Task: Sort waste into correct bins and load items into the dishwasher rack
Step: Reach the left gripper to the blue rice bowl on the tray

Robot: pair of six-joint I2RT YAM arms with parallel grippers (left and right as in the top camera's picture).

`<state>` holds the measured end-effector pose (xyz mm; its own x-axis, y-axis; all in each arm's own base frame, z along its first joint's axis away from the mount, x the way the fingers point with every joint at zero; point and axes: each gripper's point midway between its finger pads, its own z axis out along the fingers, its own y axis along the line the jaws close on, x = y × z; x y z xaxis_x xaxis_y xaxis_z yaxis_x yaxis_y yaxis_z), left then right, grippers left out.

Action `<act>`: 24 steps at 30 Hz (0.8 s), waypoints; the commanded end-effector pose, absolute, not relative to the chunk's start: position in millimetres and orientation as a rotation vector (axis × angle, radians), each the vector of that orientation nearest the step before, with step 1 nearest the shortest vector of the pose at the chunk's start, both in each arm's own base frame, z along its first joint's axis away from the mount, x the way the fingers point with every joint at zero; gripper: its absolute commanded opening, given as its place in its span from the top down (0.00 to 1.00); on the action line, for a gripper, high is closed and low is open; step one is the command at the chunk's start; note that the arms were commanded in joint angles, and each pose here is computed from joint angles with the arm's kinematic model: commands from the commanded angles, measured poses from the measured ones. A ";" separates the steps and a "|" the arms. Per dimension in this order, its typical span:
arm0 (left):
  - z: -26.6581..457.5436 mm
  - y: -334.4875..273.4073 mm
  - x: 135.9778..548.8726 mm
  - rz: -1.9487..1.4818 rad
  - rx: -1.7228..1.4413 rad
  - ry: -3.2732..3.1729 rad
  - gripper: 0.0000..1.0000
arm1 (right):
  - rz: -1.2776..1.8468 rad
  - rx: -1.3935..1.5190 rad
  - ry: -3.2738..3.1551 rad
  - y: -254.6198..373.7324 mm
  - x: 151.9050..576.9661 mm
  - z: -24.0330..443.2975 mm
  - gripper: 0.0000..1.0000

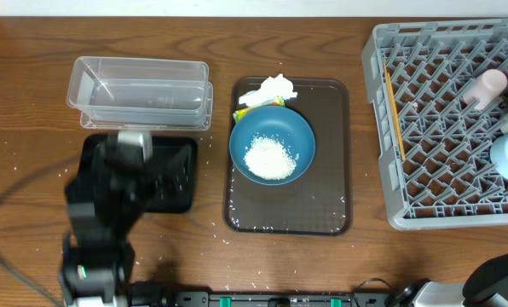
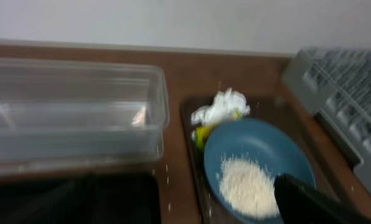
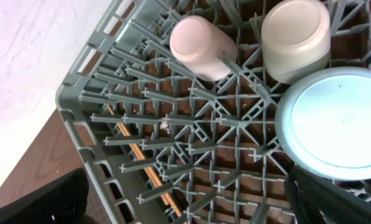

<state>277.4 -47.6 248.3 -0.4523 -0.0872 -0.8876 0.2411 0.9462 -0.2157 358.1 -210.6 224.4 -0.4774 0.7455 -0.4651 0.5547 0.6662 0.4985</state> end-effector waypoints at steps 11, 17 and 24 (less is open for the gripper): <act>214.9 -105.6 319.1 -0.703 0.195 2.283 0.08 | 0.360 0.991 2.214 -211.4 358.3 223.7 0.01; 188.3 -109.7 316.8 -0.194 0.278 2.584 0.08 | 0.361 0.990 2.214 -211.4 358.4 223.8 0.01; 165.4 -163.6 313.9 -0.085 0.535 2.810 0.08 | 0.360 0.990 2.214 -211.4 358.3 223.7 0.01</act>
<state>302.7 -157.0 173.3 -0.9012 0.3078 -0.3051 0.3488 0.9330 -0.0891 358.1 -210.6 224.4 -0.4778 0.7450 -0.4655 0.5543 0.6668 0.4981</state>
